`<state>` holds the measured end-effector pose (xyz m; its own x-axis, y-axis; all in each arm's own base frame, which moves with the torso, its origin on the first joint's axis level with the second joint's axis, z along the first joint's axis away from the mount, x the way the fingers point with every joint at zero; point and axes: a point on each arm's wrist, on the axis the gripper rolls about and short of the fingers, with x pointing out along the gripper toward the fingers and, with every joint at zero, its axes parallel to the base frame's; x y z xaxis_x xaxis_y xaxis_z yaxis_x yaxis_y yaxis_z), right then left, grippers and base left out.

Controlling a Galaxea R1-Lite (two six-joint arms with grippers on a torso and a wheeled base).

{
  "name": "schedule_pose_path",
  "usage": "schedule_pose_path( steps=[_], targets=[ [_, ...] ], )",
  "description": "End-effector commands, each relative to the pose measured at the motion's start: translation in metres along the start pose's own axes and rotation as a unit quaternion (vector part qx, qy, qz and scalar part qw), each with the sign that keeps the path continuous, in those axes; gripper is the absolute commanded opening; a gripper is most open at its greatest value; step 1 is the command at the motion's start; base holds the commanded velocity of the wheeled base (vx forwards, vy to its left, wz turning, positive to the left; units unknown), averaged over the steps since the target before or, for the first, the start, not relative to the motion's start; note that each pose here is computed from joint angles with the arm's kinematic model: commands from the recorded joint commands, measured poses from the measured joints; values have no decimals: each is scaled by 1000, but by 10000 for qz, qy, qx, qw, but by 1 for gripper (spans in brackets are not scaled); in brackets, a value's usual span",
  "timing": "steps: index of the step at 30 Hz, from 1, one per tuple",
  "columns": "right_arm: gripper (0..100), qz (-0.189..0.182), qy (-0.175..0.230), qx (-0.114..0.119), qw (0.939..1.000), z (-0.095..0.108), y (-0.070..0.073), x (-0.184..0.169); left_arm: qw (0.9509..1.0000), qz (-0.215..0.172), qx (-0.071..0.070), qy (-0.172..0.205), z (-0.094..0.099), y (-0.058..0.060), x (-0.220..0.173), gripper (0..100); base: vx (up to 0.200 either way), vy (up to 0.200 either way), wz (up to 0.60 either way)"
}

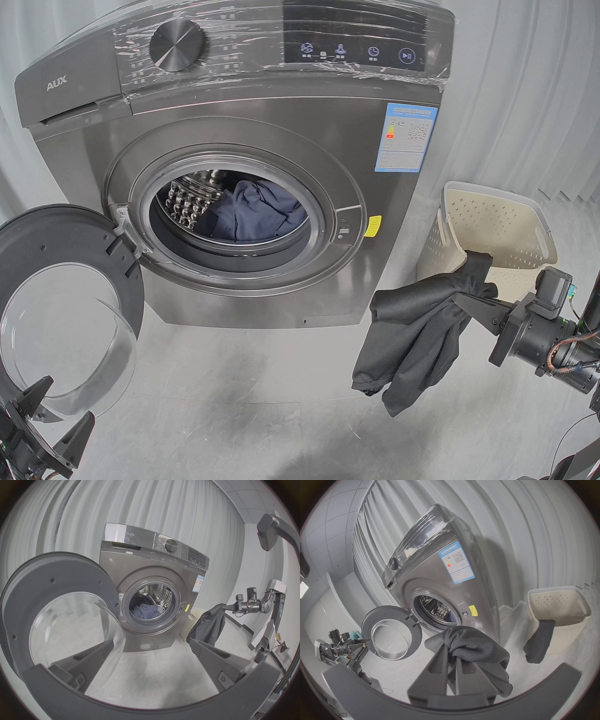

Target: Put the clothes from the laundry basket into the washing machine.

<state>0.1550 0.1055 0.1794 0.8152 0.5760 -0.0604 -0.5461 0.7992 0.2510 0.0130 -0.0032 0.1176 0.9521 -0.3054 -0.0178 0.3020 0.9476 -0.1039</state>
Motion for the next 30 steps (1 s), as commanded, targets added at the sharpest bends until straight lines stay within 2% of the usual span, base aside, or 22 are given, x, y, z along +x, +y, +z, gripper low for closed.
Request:
schedule_pose_path(
  steps=[1, 4, 5, 6, 9, 10, 13, 17, 24, 30],
  targets=[
    [0, 95, 61, -6, 9999, -3, 4, 0, 10000, -9, 27, -42, 1, 0, 0, 100, 0, 0, 0],
    [0, 252, 94, -16, 9996, -2, 10, 1, 9995, -150, 26, -289, 21, -3, 0, 100, 0, 0, 0],
    [0, 252, 94, -16, 9996, -2, 10, 1, 9995, -150, 26, -289, 21, -3, 0, 100, 0, 0, 0],
    [0, 380, 119, -24, 9992, -2, 16, 6, 9989, -223, 25, -405, 34, -5, 1, 100, 0, 0, 0],
    [0, 436, 118, -27, 9990, -2, 18, 10, 9989, -229, 33, -397, 37, -5, 3, 100, 0, 0, 0],
    [0, 567, 132, 19, 9983, -1, 25, 22, 9995, -197, 78, -239, 43, -7, 11, 100, 0, 0, 0],
    [0, 670, 160, 144, 9975, -1, 30, 30, 9996, -215, 151, -108, 42, -7, 16, 100, 0, 0, 0],
    [0, 708, 62, 285, 9971, 0, 34, 41, 9997, -178, 179, 41, 44, -8, 23, 100, 0, 0, 0],
    [0, 684, 143, 287, 9971, -8, 34, 50, 9996, -196, 170, 105, 43, -8, 24, 100, 0, 0, 0],
    [0, 675, 172, 285, 9972, -9, 34, 51, 9993, -232, 181, 215, 40, -8, 25, 100, 0, 200, 0]
  ],
)
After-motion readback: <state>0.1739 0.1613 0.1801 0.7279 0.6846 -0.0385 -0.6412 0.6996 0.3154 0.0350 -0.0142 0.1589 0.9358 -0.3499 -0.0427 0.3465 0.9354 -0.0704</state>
